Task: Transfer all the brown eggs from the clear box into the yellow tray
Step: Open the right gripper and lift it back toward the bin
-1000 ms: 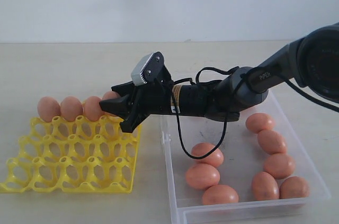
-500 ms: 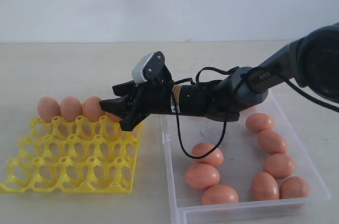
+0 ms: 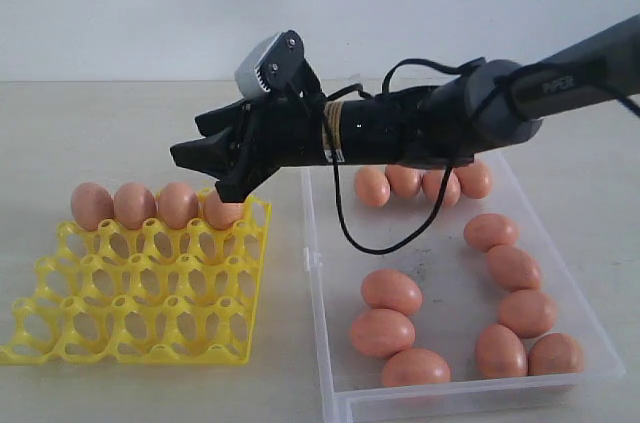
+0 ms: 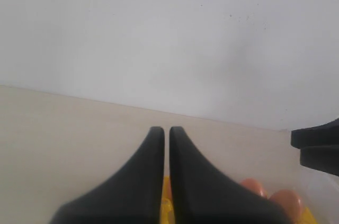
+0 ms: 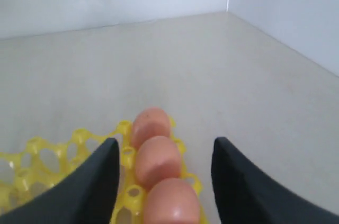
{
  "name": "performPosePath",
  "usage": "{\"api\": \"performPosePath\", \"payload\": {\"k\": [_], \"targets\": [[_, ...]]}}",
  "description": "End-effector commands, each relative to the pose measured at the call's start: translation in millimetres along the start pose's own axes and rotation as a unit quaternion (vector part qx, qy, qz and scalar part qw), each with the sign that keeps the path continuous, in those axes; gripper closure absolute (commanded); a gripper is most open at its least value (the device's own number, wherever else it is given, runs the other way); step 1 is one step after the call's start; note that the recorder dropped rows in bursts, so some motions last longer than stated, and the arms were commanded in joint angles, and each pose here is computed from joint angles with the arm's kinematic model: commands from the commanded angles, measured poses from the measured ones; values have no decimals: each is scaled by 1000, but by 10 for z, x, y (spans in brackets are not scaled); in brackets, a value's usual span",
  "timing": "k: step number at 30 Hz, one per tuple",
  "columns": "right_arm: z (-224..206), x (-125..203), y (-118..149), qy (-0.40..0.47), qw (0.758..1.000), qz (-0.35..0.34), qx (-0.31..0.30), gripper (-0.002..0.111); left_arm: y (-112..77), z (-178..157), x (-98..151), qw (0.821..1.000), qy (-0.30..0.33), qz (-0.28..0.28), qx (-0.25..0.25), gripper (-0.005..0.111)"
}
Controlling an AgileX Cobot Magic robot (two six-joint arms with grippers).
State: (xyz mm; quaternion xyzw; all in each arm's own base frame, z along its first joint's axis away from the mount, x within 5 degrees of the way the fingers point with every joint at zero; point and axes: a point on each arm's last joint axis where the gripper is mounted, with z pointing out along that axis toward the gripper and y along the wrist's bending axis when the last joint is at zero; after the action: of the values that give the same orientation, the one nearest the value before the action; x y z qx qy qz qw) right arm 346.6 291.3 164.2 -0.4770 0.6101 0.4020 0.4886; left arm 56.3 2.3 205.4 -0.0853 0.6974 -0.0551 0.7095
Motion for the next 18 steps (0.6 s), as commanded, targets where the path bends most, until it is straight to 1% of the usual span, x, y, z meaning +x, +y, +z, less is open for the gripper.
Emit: {"api": "performPosePath", "payload": {"k": [1, 2, 3, 5, 8, 11, 13, 15, 16, 18], "targets": [[-159, -144, 86, 117, 992, -30, -21, 93, -6, 1, -16, 1000, -3, -1, 3, 103], [-199, -155, 114, 146, 988, -44, -32, 107, -6, 1, -16, 1000, -3, -1, 3, 103], [-240, -169, 135, 172, 983, -44, -36, 108, -6, 1, -16, 1000, -3, -1, 3, 103], [-307, -225, 126, 177, 984, 7, -10, 108, -6, 1, -16, 1000, -3, -1, 3, 103], [-444, -324, 94, 171, 985, 30, 18, 108, -6, 1, -16, 1000, -3, -1, 3, 103], [-614, -389, 39, 165, 982, 74, 53, 108, -6, 1, -16, 1000, -3, -1, 3, 103], [-753, -411, -5, 165, 978, 90, 88, 108, -6, 1, -16, 1000, -3, -1, 3, 103], [-904, -382, -40, 174, 971, 93, 137, 108, -6, 1, -16, 1000, -3, -1, 3, 103], [-957, -361, -42, 181, 966, 91, 159, 108, -6, 1, -16, 1000, -3, -1, 3, 103], [-1101, -287, -53, 208, 950, 62, 226, 108, -6, 1, -16, 1000, -3, -1, 3, 103]]}}
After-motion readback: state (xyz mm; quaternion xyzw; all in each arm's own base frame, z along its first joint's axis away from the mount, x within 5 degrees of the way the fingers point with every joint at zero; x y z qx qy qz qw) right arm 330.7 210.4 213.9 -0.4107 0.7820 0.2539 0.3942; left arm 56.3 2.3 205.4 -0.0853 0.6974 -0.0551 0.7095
